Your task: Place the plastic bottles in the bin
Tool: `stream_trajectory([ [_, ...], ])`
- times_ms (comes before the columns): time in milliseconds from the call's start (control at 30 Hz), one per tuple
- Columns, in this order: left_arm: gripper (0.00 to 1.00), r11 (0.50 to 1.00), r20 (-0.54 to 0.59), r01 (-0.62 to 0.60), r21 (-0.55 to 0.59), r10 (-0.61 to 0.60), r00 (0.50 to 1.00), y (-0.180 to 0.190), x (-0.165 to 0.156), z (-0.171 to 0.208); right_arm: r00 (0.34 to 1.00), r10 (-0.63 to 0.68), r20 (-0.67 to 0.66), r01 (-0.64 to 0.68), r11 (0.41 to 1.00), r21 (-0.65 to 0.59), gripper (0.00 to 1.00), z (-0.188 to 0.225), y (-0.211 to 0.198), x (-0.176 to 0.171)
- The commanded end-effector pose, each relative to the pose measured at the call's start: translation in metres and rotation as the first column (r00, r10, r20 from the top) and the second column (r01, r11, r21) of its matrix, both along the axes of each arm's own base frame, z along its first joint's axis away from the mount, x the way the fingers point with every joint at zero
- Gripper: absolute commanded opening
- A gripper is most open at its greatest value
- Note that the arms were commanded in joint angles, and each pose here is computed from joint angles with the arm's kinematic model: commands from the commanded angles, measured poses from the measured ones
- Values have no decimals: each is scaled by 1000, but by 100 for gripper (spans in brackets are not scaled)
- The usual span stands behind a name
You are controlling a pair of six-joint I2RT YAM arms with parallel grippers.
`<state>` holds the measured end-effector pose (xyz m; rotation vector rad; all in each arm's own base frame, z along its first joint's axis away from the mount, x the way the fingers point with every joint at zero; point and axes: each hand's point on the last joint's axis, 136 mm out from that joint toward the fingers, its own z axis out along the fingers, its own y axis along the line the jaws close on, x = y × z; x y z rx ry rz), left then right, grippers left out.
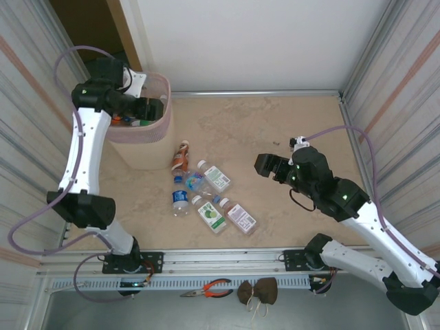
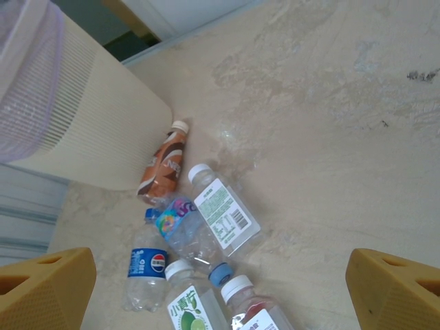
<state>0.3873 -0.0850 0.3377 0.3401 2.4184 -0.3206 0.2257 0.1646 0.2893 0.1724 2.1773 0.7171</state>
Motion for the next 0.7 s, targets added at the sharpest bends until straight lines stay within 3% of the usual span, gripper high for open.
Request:
stream_trajectory([
  [0,76,1000,57,12,-13,-11,998,-8,-24,26,999,-5,35,6,1000,-21,93,14,-10,-3],
  [267,72,999,77,44,26,-46,996,-36,-73,17,1000,-4,28,5,1000,-26,93,15,-16,-7],
  [467,72,998,66,32,53,-36,997,-46,-99,-16,1000,2,16,-2,1000,-25,93,15,-18,-11],
  [667,71,999,-13,-9,44,9,1000,-42,-118,-65,1000,13,-3,-13,1000,-26,93,12,-14,-11],
])
